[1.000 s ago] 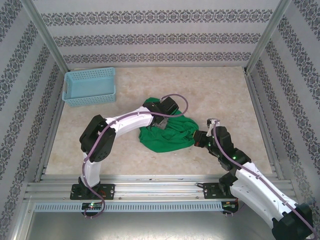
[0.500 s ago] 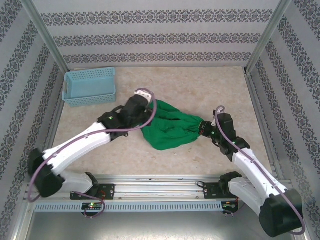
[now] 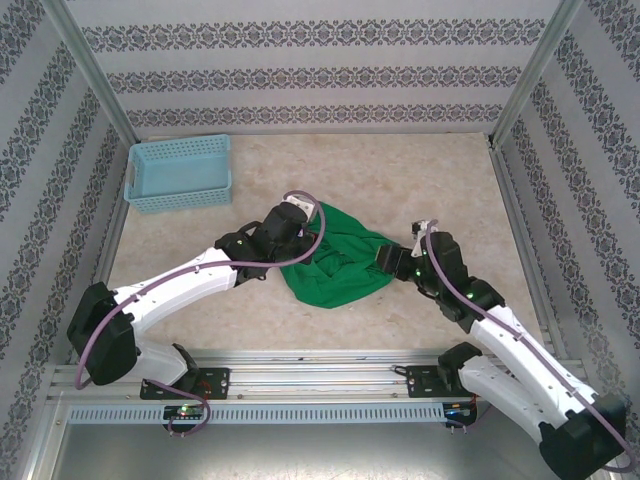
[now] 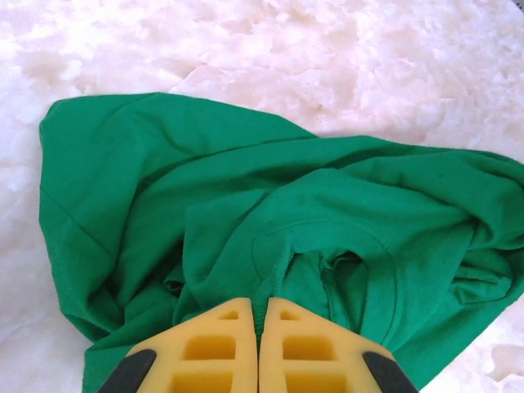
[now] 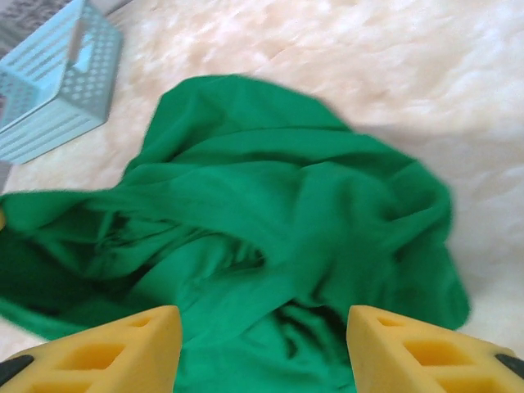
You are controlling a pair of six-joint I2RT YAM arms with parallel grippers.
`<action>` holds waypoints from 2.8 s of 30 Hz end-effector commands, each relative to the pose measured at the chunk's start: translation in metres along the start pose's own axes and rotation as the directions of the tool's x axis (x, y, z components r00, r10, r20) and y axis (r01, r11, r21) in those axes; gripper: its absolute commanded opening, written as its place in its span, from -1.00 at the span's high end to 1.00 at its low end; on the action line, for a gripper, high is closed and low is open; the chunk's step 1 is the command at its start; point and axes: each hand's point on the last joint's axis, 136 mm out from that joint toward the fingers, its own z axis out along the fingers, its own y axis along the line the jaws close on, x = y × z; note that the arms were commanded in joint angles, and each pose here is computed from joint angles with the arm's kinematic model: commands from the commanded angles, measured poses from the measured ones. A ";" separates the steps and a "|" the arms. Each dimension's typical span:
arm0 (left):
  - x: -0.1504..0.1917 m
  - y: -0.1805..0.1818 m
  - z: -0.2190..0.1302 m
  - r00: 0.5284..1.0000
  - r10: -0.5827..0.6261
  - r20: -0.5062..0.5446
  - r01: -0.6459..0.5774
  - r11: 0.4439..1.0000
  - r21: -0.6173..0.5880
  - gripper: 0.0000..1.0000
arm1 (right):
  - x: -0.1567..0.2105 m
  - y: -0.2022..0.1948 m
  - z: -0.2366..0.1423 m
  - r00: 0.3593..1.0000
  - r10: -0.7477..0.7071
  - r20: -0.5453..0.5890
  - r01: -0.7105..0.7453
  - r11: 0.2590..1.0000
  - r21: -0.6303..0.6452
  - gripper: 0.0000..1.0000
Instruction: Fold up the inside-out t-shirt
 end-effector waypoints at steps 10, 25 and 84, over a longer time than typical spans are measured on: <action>-0.017 -0.004 -0.021 0.993 -0.069 0.092 0.064 0.996 0.055 1.00 | 0.050 0.029 0.071 0.964 0.250 -0.091 -0.246 0.968 0.045 -0.08; -0.040 0.019 -0.030 0.991 -0.057 0.123 0.066 0.995 -0.074 1.00 | -0.019 0.044 0.059 0.999 0.034 0.019 -0.036 0.984 0.174 1.00; 0.022 -0.006 0.033 0.992 -0.110 -0.056 0.119 0.976 0.183 -0.60 | 0.022 -0.002 0.033 0.975 -0.136 -0.176 0.163 0.976 0.147 -0.24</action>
